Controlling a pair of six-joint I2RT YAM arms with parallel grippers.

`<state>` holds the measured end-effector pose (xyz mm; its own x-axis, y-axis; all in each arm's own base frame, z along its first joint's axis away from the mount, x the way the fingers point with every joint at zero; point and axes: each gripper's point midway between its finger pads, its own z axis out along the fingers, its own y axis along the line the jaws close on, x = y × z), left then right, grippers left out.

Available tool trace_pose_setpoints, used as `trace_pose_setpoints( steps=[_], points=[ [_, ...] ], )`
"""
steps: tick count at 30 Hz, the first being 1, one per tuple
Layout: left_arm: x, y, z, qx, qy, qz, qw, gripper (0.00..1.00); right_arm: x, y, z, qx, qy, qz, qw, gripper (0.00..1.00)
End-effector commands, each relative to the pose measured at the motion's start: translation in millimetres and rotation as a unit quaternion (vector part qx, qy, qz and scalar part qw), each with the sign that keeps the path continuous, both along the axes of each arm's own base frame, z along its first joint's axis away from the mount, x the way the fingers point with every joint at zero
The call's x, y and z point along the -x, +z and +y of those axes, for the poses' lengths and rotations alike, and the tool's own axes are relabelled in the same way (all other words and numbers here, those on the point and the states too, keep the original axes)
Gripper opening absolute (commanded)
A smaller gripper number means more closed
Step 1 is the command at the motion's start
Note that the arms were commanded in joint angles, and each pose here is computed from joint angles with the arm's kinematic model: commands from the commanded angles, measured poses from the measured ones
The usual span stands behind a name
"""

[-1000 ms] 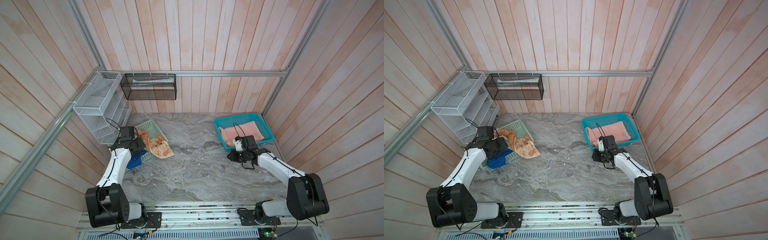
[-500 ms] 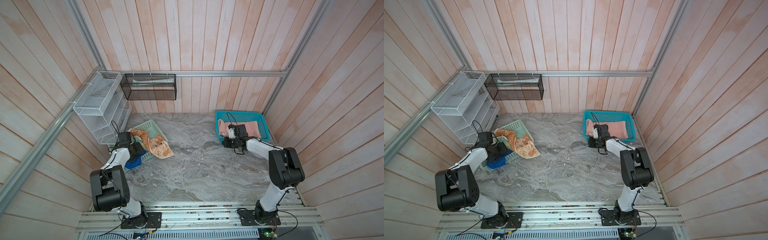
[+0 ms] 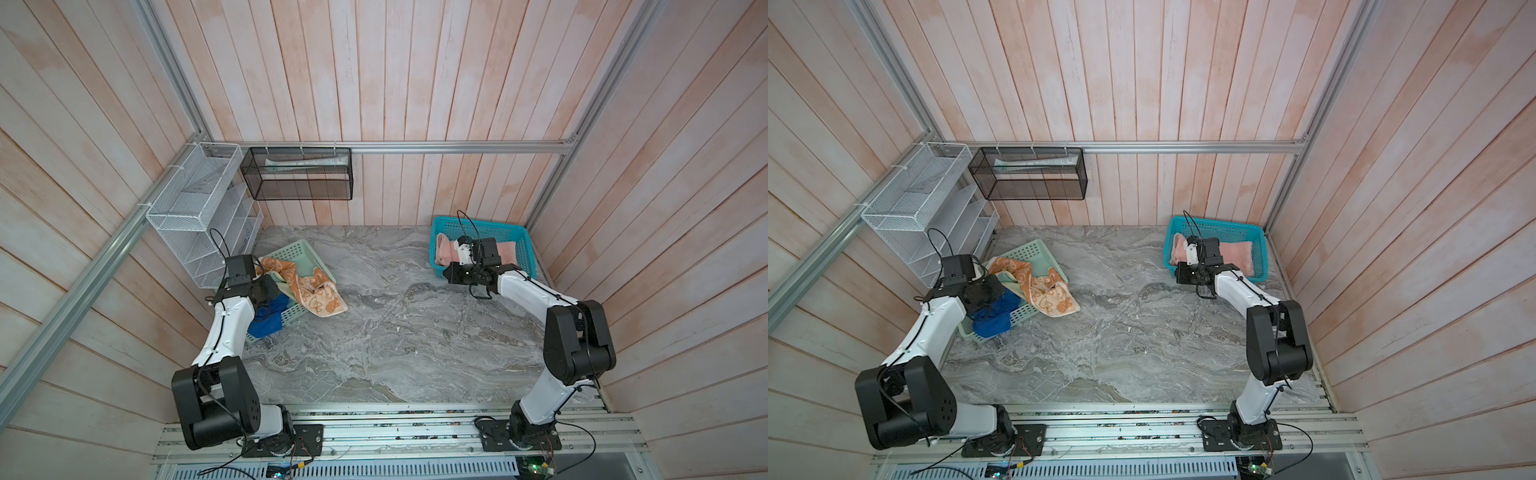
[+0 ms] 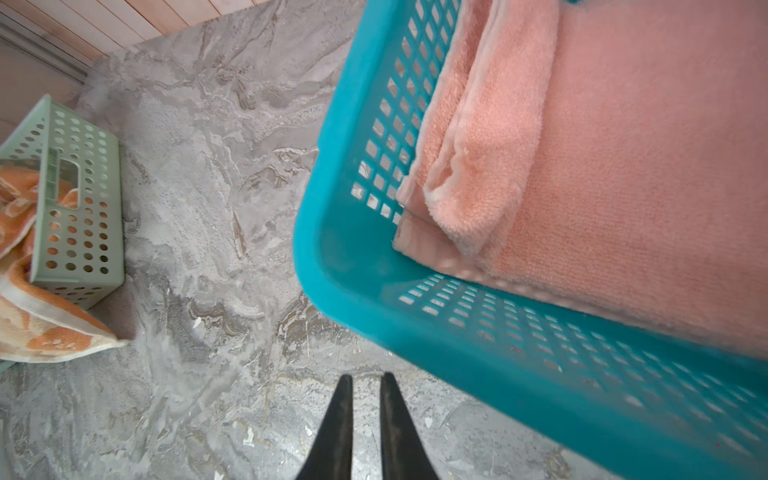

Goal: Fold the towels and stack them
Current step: 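Reach the left gripper into the light-green basket and grasp the blue towel, then lift the blue towel out and drop it onto the table center, then grasp the blue towel's edges with both grippers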

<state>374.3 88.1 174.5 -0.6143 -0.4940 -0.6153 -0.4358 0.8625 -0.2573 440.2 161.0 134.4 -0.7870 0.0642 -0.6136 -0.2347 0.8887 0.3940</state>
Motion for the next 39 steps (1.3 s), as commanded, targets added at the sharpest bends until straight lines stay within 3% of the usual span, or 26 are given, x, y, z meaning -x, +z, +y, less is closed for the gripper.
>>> trace_pose_setpoints(
  steps=[1, 8, 14, 17, 21, 27, 29, 31, 32, 36, 39],
  points=[
    [2.8, 55.7, 2.9, -0.033, -0.008, -0.042, 0.999, 0.00, 0.8, 32.4, 5.4, -0.015, 0.012, -0.022, 1.000, 0.16],
    [4.9, 188.6, -30.2, -0.033, -0.071, -0.185, 0.980, 0.00, 5.5, 75.9, 15.9, -0.041, 0.029, -0.050, 0.997, 0.16],
    [15.6, 302.3, -96.6, -0.029, -0.180, -0.308, 0.934, 0.00, 10.2, 117.7, 20.4, -0.070, 0.034, -0.085, 0.993, 0.16],
    [24.5, 341.8, -147.2, -0.013, -0.251, -0.357, 0.900, 0.00, 13.6, 130.8, 20.2, -0.072, 0.037, -0.094, 0.992, 0.17],
    [35.8, 360.9, -224.4, 0.042, -0.346, -0.387, 0.854, 0.00, 23.4, 143.7, 17.1, -0.076, 0.033, -0.104, 0.991, 0.19],
    [35.7, 309.9, -320.2, 0.162, -0.464, -0.328, 0.807, 0.00, 45.8, 154.9, 4.4, -0.078, 0.010, -0.120, 0.990, 0.23],
    [26.8, 275.9, -330.2, 0.193, -0.466, -0.290, 0.813, 0.02, 54.3, 149.5, 0.4, -0.073, 0.005, -0.114, 0.991, 0.24],
    [6.6, 227.5, -326.7, 0.196, -0.436, -0.248, 0.843, 0.30, 61.8, 135.3, -3.8, -0.063, 0.000, -0.095, 0.993, 0.24],
    [-2.3, 205.4, -323.3, 0.195, -0.422, -0.227, 0.856, 0.36, 64.8, 126.1, -5.8, -0.058, -0.004, -0.083, 0.995, 0.24],
    [-35.1, 101.5, -298.3, 0.186, -0.348, -0.087, 0.915, 0.47, 82.2, 78.0, -7.7, -0.045, -0.011, -0.024, 0.999, 0.24],
    [-34.2, 55.2, -299.2, 0.169, -0.336, -0.039, 0.926, 0.47, 101.2, 39.1, -2.3, -0.030, -0.005, 0.025, 0.999, 0.26]
  ],
)
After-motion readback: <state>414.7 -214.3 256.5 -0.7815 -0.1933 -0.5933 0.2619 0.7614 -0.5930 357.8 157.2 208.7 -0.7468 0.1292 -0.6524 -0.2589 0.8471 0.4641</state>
